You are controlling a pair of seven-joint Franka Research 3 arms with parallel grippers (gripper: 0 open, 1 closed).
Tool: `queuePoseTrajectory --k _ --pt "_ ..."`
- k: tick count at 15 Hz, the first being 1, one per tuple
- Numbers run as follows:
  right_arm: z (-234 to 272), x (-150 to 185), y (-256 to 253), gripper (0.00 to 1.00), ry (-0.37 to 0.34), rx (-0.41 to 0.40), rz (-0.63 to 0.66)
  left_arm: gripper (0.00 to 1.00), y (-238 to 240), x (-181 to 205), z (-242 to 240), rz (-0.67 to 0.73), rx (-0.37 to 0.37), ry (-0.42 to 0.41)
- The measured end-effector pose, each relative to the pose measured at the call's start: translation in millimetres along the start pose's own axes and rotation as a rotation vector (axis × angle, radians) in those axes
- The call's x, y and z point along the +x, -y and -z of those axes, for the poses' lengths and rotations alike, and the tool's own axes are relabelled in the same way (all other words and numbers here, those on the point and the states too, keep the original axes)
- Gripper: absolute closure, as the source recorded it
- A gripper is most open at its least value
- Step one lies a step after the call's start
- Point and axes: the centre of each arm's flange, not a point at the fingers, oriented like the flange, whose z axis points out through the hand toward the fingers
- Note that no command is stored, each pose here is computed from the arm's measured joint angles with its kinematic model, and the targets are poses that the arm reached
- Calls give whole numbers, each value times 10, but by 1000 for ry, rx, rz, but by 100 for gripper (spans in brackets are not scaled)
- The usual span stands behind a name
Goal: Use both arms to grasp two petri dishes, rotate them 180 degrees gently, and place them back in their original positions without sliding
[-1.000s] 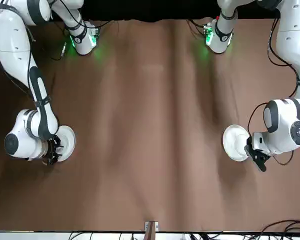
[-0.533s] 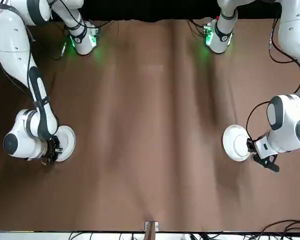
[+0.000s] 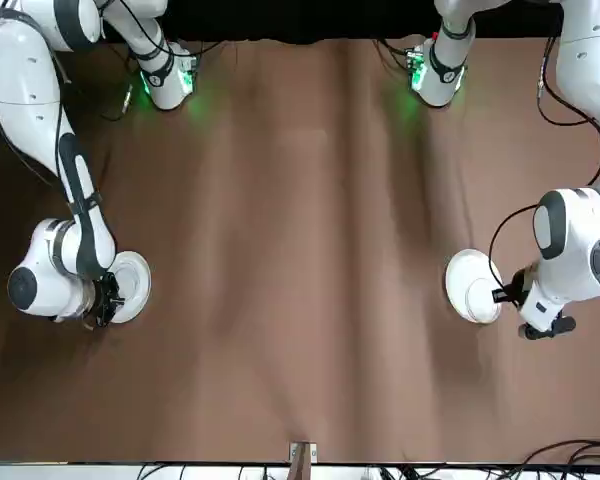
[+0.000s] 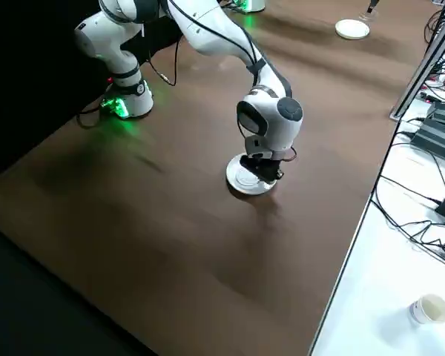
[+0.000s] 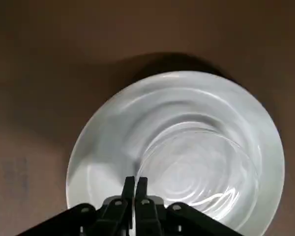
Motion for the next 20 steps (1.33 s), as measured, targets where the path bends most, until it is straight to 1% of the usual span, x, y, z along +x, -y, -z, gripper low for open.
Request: queuePoseTrajectory --k 2,5,8,10,13,14,15,18,20 --pt "56 -48 22 96 0 2 73 96 -60 -31 -10 183 -3 5" --pt "277 -131 36 96 6 -2 231 96 -174 -83 -71 482 -27 1" --pt "651 -249 -29 96 15 -19 441 96 -233 -101 -119 777 -59 -21" --pt "903 -290 -113 96 29 -37 610 96 -237 -121 -163 940 -77 -30" --pt "1121 -316 -260 96 67 -90 882 96 -216 -262 -292 1051 -90 -36" --pt "1163 -332 -315 96 94 -110 1075 96 -174 -401 -390 1106 -78 -26" --pt "1174 -332 -330 96 103 -114 1154 96 -155 -472 -437 1127 -76 -24" --pt "1213 -309 -339 96 114 -104 1322 96 -101 -697 -633 1154 -80 -26" --pt "1252 -228 -334 96 115 -92 1397 96 -68 -816 -770 1163 -80 -24"
